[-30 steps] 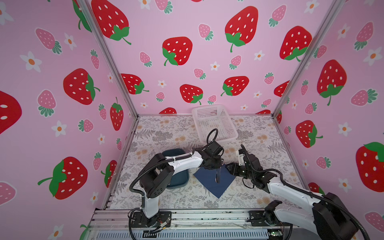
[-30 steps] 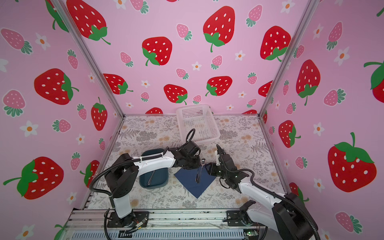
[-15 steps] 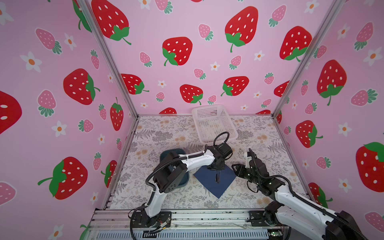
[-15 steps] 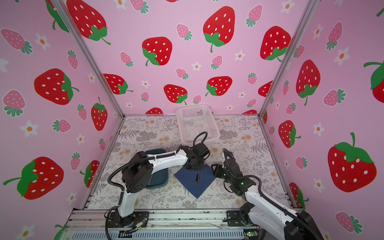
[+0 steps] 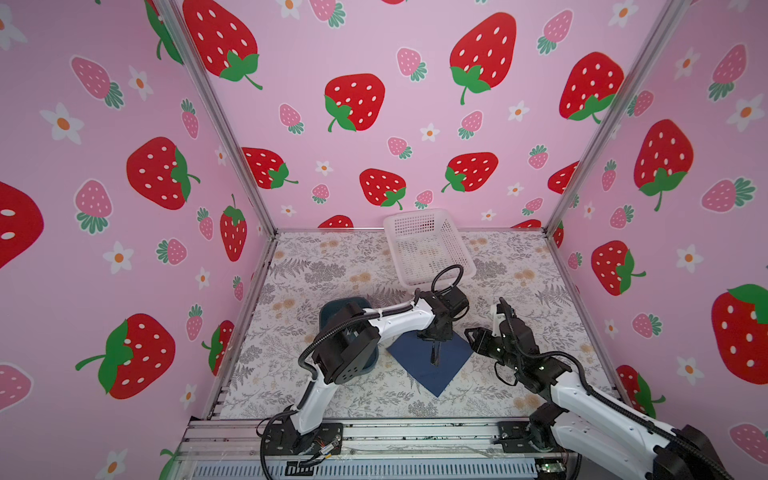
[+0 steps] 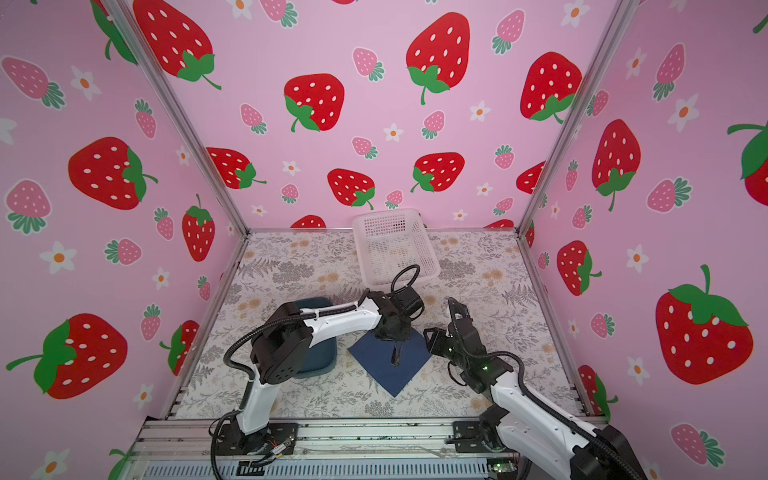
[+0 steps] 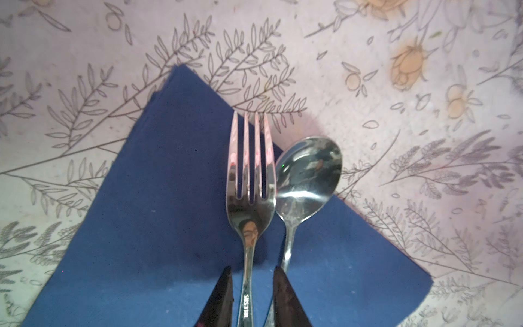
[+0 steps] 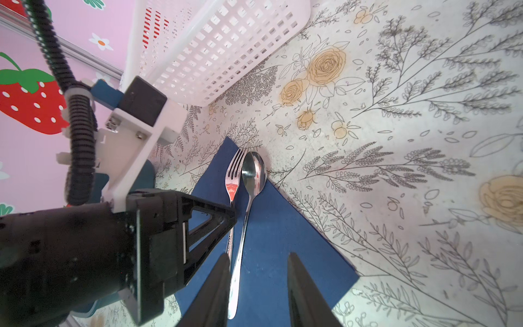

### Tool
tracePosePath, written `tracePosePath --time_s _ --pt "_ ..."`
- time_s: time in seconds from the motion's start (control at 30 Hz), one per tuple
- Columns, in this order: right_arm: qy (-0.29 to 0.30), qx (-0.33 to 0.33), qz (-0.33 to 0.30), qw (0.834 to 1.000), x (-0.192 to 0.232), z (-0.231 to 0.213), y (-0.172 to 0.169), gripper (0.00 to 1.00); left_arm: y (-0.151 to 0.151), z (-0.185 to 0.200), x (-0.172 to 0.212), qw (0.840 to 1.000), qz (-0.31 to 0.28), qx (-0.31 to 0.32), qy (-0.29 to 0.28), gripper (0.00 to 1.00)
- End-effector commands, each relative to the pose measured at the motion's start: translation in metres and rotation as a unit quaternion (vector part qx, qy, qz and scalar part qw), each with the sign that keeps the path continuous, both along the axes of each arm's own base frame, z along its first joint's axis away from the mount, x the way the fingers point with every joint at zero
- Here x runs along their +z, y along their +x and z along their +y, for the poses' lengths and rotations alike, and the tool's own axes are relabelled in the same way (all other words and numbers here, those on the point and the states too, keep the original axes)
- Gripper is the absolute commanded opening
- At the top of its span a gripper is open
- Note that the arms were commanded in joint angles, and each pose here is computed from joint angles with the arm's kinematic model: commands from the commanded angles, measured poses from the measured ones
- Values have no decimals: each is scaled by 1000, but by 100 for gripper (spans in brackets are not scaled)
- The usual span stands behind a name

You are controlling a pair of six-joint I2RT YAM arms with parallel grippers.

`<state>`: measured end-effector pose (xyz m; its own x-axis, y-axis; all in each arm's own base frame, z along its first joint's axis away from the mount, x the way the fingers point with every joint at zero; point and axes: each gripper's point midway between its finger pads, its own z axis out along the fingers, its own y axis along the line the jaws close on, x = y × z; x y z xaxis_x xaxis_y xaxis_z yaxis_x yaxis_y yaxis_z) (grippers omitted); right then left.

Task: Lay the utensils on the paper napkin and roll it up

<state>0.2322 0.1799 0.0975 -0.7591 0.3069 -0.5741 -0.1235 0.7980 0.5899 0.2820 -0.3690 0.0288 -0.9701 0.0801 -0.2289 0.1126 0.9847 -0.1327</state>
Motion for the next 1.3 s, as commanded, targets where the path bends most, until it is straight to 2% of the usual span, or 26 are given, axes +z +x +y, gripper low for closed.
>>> tracePosePath --time_s 0.0,0.3,0.5,0.77,0.8,0.83,0.87,1.07,1.27 --pt "-6 -15 12 1000 -9 -7 -1 36 4 3 -1 1000 -9 -2 27 26" --pt "-5 -15 13 1000 -9 -7 -1 36 3 5 -11 998 -10 -10 57 21" --pt "-6 -17 14 1000 -11 -8 -2 36 4 11 -13 997 -15 -11 78 13" --pt "-2 -17 17 1000 -13 -9 -4 36 7 12 7 997 -39 -6 72 7" --pt "-2 -16 16 1000 -12 -8 -4 36 8 12 12 997 -44 -5 68 7" --pt "0 -16 17 1000 -12 -8 -4 36 8 12 16 997 -49 -4 62 2" --pt "0 -15 17 1000 -12 -8 -4 36 9 12 20 997 -54 -3 56 1" --pt "14 -1 16 1000 -9 0 -5 36 8 8 46 997 -80 -6 4 0" --pt "67 74 -19 995 13 28 -9 36 -6 -3 71 992 -75 -18 -102 0"
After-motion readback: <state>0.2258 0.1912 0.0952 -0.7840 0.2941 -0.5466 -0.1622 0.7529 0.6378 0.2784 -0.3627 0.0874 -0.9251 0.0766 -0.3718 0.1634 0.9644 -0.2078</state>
